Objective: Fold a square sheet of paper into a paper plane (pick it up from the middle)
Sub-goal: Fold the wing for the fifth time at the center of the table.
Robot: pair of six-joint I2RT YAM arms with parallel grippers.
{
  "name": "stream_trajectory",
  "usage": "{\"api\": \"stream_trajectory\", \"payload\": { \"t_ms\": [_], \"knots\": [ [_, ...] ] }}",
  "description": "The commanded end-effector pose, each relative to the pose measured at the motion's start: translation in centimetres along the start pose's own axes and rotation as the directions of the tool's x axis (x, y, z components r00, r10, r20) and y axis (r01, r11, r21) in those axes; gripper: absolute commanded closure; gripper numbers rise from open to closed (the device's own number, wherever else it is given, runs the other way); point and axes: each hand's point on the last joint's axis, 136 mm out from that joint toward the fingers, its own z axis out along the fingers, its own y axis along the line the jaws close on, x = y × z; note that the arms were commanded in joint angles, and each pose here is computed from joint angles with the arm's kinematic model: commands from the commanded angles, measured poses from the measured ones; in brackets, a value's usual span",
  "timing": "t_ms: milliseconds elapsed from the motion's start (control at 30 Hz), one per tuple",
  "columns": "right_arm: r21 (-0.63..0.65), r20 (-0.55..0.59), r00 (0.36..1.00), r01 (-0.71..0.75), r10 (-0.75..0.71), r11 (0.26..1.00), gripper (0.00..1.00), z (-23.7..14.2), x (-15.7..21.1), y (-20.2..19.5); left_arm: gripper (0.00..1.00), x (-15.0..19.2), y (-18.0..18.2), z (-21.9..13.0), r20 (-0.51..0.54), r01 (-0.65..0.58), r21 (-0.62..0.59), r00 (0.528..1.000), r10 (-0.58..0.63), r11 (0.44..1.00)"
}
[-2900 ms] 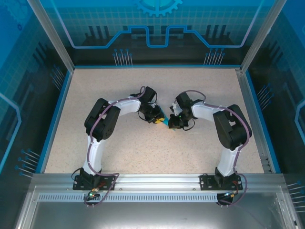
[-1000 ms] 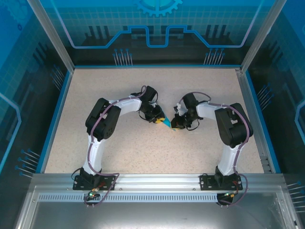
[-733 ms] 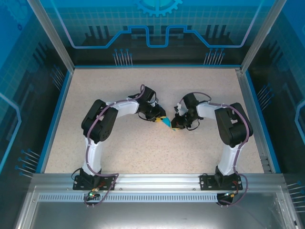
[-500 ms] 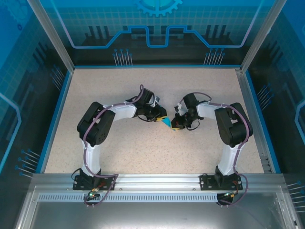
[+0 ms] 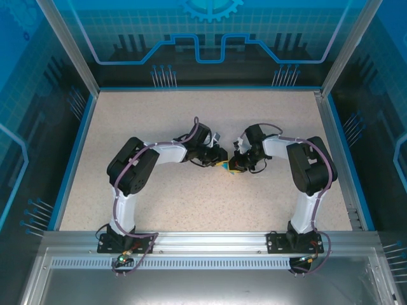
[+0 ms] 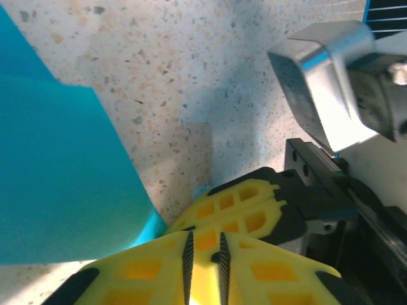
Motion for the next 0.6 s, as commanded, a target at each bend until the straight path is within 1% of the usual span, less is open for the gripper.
{"api": "stream_trajectory", "payload": {
  "t_ms": [0, 333, 567],
  "knots": [
    [0.092, -0.050, 0.995, -0.085, 0.089, 0.992, 0.97, 1.0, 1.5, -3.1, 0.83, 0.9, 1.2, 0.8, -0.030, -0.018, -0.017, 0.999, 0.017, 1.000],
    [0.109, -0.055, 0.993, -0.094, 0.100, 0.990, 0.98, 1.1, 1.7, -3.5, 0.85, 1.3, 3.0, 1.3, -0.035, 0.000, -0.067, 0.999, -0.003, 0.998],
    [0.126, -0.063, 0.992, -0.099, 0.108, 0.987, 0.98, 1.2, 2.0, -3.9, 0.86, 0.8, 4.0, 1.3, -0.011, -0.020, -0.112, 1.000, 0.019, 0.994]
  ]
}}
